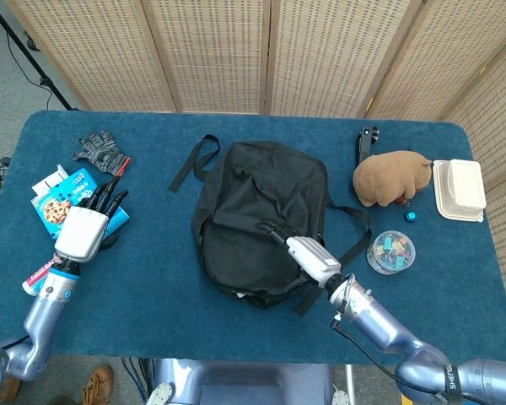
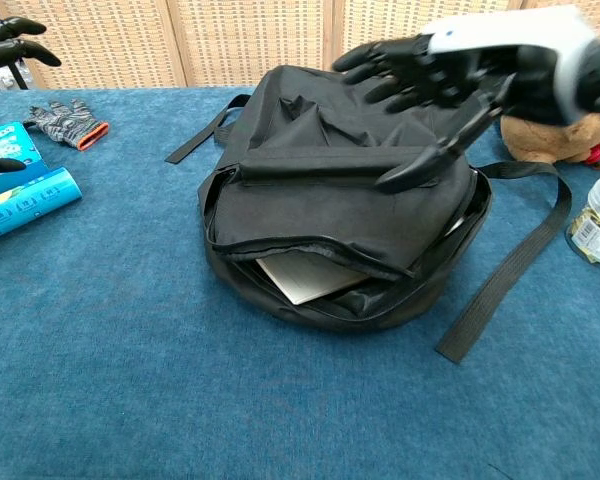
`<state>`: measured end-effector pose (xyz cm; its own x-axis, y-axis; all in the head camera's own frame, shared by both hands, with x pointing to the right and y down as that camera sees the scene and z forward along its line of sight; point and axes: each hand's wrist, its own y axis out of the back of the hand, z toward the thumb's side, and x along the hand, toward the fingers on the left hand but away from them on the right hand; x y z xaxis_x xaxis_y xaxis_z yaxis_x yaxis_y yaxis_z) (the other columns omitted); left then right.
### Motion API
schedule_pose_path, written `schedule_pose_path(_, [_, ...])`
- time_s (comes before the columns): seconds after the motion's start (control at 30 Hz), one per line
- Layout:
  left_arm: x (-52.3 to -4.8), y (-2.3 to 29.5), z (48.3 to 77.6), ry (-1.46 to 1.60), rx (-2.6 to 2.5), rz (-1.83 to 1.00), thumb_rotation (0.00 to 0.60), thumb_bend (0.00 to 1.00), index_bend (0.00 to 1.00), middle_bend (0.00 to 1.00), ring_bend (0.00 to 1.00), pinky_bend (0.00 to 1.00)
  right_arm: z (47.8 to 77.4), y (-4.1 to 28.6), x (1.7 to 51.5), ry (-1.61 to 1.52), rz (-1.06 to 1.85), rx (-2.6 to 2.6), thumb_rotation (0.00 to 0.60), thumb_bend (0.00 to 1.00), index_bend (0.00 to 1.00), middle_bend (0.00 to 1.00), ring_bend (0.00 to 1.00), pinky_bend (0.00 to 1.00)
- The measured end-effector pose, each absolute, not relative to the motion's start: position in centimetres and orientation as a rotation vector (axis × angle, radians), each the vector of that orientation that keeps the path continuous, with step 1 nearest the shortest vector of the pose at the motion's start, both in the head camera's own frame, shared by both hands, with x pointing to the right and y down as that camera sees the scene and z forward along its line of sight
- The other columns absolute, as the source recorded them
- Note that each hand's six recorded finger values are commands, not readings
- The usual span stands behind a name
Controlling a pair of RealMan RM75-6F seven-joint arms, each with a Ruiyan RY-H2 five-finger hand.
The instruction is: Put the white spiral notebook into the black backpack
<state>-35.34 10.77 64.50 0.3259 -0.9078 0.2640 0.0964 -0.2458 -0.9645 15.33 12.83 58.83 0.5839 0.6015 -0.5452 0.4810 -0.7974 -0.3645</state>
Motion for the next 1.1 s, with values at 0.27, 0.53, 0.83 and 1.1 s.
schedule_pose_path(0.27, [-36.5,10.4,63.7,0.852,-1.524,-1.160,0.600,0.00,0.13,0.01,0.06,0.31,59.2,10.5,22.7,-0.844,1.116,-2.293,0.600,0.00,0.00,0.00,0.00,0.00])
schedule_pose_path(0.53, [-38.2,11.3,62.8,0.927,-1.568,-1.204,0.600,0.00,0.00,0.00,0.00,0.08,59.8,10.3,31.4,-0.771,1.231,-1.970,0.600,0.00,0.00,0.00,0.00,0.00])
schedule_pose_path(0.83, [-40.9,14.3,61.7,1.030,-1.649,-1.311,0.600,0.00,0.00,0.00,0.00,0.05,59.4,15.7,41.5,-0.882,1.364,-1.750,0.600,0.00,0.00,0.00,0.00,0.00])
schedule_pose_path(1.1, [-42.6,16.5,60.2,1.102,-1.639,-1.412,0.600,0.00,0.00,0.00,0.00,0.03,59.1,20.5,45.1,-1.024,1.469,-1.658,0.600,0.00,0.00,0.00,0.00,0.00])
